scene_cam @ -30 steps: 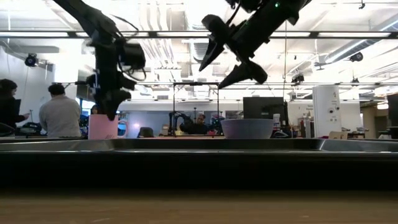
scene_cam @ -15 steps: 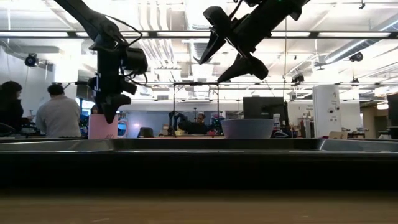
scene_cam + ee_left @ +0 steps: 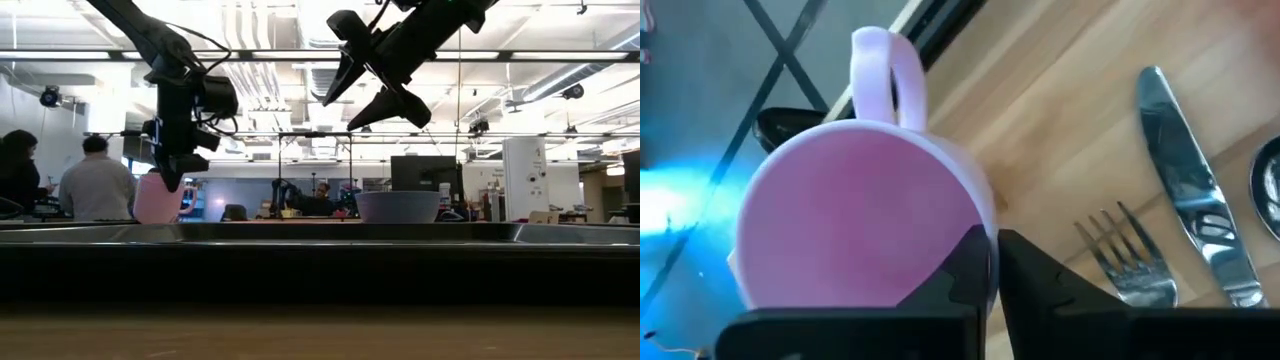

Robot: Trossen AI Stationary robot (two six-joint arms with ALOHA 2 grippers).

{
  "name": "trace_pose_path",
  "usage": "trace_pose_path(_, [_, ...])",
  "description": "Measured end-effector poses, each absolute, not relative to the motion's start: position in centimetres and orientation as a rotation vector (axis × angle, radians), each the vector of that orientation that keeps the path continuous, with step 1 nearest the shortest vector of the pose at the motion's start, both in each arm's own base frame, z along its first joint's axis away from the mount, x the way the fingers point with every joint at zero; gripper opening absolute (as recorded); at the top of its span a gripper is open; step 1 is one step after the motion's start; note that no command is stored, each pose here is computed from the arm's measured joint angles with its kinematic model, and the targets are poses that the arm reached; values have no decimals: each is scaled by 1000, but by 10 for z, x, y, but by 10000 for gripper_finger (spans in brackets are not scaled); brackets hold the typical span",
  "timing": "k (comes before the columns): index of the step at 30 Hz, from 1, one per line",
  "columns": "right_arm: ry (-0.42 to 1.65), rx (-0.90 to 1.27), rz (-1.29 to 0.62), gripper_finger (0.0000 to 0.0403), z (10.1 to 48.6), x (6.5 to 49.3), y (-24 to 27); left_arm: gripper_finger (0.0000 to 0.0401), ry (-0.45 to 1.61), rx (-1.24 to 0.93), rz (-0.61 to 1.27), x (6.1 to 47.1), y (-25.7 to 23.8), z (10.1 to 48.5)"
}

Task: Set up tray
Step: Put the light purple mug on the top left of the black tray

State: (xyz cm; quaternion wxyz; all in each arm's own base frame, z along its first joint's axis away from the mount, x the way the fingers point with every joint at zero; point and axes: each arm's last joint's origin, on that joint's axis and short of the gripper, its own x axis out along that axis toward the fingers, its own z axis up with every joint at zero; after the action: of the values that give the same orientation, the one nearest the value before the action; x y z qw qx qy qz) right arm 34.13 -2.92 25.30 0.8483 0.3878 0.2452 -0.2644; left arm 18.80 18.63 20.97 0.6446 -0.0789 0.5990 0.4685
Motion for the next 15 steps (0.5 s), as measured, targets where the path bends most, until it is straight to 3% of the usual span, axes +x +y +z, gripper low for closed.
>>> trace_pose_path(9, [503,792,-550,223,257,340,-29,1,1282,-166,1064,180,169,246])
trace_pose_path(15, [442,754,-571,223,273,332,-32,1,1008,-345,934,176,136,304])
